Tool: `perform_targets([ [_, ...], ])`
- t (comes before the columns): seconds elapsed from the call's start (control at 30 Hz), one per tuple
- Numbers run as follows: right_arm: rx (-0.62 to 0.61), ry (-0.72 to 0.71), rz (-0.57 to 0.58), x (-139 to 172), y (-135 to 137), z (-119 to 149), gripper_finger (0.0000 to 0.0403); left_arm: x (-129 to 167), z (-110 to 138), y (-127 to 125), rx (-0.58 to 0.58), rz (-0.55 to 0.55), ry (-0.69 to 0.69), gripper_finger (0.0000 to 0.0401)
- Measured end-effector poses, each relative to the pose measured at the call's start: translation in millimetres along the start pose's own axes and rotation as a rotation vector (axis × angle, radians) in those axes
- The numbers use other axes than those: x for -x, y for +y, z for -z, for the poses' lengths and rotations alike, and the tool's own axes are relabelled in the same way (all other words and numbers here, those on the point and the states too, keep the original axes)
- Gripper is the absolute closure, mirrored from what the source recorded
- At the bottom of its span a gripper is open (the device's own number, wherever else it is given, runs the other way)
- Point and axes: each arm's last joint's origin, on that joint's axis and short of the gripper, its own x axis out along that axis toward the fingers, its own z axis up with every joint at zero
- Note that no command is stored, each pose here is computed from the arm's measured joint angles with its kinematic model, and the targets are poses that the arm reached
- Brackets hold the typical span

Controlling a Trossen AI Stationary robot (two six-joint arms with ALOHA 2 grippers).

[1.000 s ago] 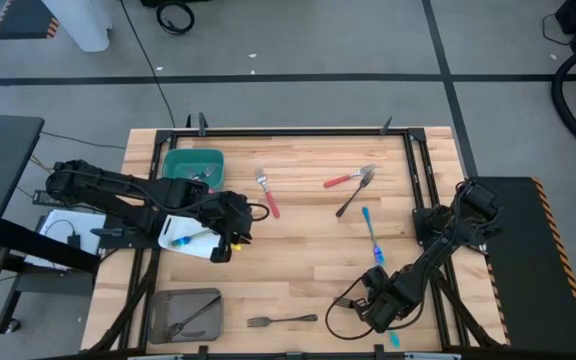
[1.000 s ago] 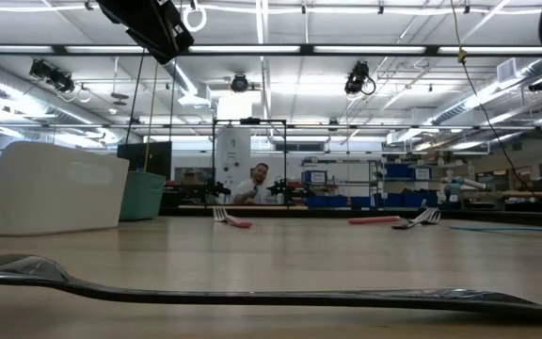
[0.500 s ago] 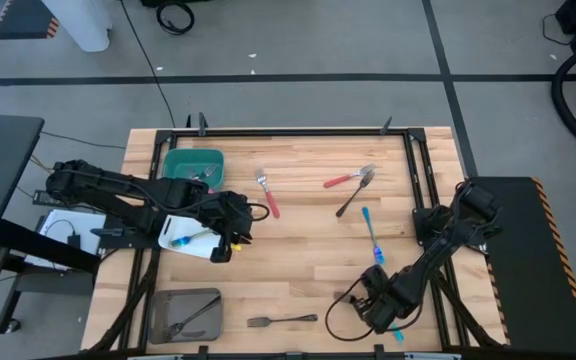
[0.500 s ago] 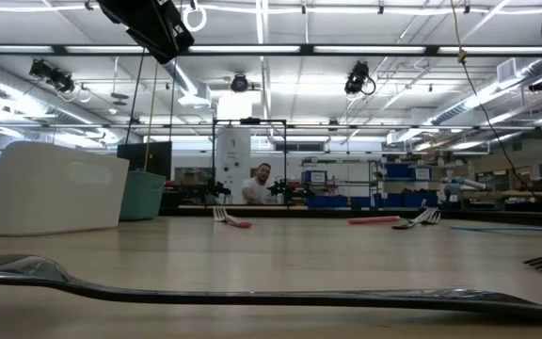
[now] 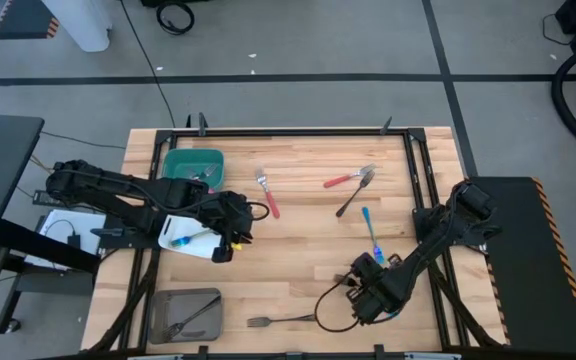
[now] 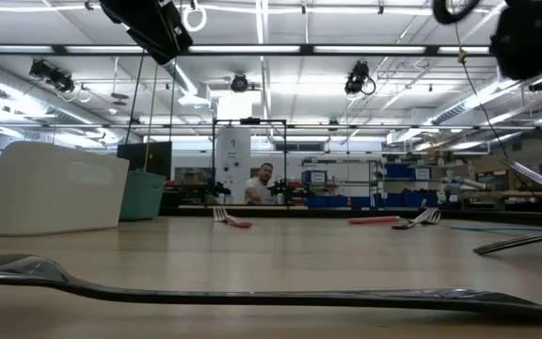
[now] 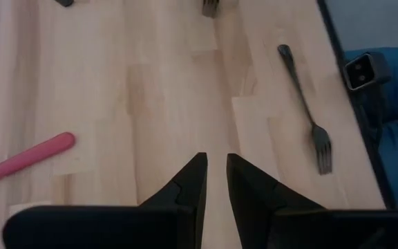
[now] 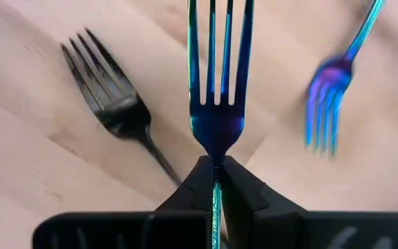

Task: Sort silverware by color (type)
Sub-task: Put the blue fork into the white bin

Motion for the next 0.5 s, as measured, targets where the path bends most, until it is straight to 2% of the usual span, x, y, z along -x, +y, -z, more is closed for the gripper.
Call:
perform_targets([
  [0.13,0.057,-0.155,0.015,15.5,0.1,-18.8,0.0387,0.1,-0.2,1.8,0.028,-0.058,-0.006,0.0335],
  [0.33,0.103,-0.64,0.04,44.4,-10.6,-53.6,0.0387,0.4,-5.2,3.2,0.048,-0.119,-0.065,0.0335],
  [0.5,0.111,-0.888,0.062,63.9,-22.1,-80.4,0.0387,1.4,-14.9,2.9,0.102,-0.124,-0.172,0.0335],
])
